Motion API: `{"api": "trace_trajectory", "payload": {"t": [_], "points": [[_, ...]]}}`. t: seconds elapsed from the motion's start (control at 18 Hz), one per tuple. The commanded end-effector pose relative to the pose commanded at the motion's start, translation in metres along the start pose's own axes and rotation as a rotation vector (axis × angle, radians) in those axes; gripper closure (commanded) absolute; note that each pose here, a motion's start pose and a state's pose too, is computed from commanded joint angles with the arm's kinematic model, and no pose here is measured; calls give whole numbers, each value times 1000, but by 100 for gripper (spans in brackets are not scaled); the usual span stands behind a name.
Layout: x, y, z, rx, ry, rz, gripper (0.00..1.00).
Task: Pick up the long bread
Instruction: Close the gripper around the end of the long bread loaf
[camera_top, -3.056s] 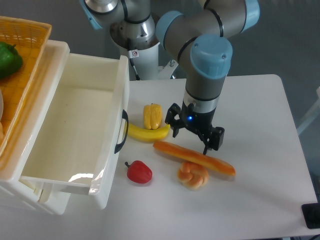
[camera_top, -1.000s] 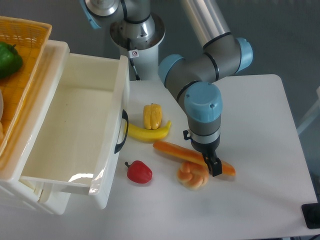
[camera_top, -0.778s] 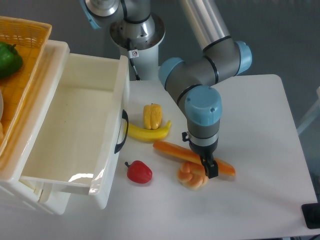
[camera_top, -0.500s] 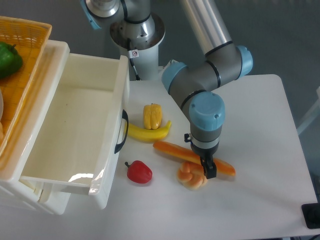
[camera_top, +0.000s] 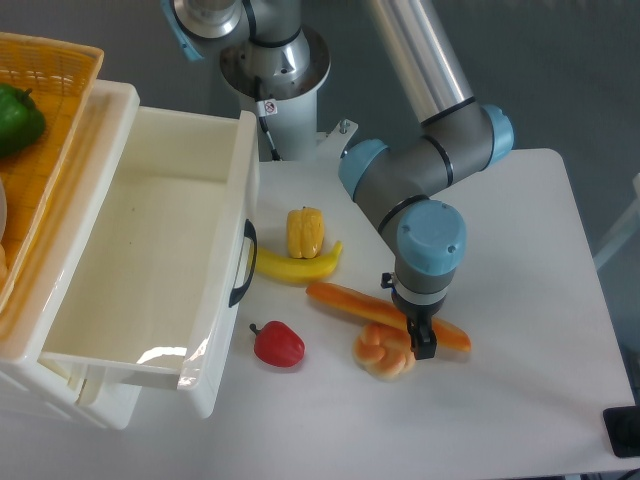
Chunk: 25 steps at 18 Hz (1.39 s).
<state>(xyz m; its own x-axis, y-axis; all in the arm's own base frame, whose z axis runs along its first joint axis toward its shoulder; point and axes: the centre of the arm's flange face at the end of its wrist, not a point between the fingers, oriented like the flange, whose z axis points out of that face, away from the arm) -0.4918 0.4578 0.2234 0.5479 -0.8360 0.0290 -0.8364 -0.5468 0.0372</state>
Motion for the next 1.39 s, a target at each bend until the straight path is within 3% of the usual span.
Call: {"api": "trace_trajectory", "payload": {"t": [0.72, 0.78, 1.17, 1.28, 1.33, 1.39], "points": [[-1, 6, 20, 13, 27, -8, 0], [0, 6, 20, 13, 27, -11, 6], [-1, 6, 14, 6, 21, -49, 87], [-1, 6, 14, 6, 21, -57, 93], [-1, 6, 12, 5, 20, -62, 100], [-2, 7, 9, 0, 15, -73, 100]]}}
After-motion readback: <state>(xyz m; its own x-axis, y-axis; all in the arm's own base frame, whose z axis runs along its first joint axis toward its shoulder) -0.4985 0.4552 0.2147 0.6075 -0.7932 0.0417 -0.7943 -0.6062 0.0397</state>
